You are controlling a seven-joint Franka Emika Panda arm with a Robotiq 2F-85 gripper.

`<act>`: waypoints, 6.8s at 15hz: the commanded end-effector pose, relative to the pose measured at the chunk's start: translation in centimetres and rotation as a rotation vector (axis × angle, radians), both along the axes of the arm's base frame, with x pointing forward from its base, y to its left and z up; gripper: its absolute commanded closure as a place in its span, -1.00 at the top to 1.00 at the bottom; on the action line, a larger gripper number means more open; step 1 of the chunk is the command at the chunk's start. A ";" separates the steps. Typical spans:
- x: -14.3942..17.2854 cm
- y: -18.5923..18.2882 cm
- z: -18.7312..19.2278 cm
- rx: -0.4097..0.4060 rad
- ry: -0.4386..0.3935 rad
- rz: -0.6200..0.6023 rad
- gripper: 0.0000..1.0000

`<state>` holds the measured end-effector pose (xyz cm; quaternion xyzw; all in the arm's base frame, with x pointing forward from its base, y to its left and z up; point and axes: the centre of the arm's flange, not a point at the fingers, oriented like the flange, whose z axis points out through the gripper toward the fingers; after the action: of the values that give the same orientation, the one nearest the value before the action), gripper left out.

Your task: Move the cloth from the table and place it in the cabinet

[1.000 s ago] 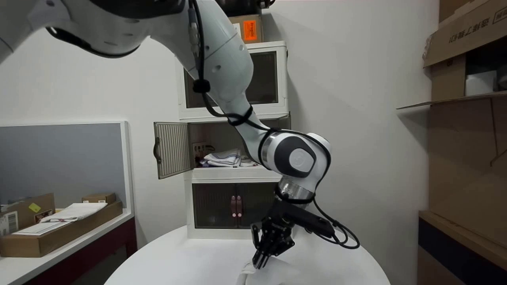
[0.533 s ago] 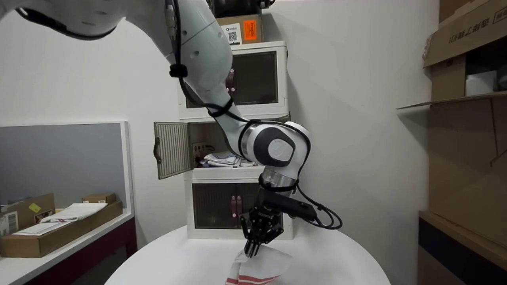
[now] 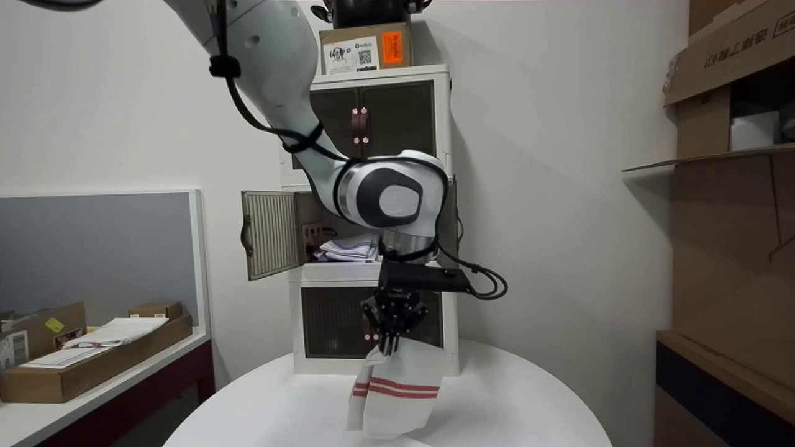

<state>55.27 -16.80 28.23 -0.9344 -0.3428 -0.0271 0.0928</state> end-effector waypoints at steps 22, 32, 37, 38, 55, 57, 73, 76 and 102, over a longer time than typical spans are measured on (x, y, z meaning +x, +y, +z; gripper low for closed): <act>7.1 5.2 2.8 -0.045 -0.393 -0.129 -0.96; 12.2 11.7 9.6 -0.040 -0.806 -0.177 -0.96; 13.8 13.1 12.0 0.013 -0.987 -0.261 -0.96; 14.3 13.3 12.2 0.020 -1.019 -0.280 -0.96; 20.6 13.6 10.7 0.151 -1.184 -0.476 -0.96; 21.3 13.0 10.1 0.186 -1.159 -0.558 -0.96; 27.7 11.7 6.9 0.486 -0.920 -0.750 -0.96; 28.6 11.9 6.1 0.503 -0.895 -0.779 -0.96; 27.1 11.7 7.9 0.455 -0.947 -0.744 1.00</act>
<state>83.58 -4.65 35.29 -0.8388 -0.0048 -0.5271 0.1365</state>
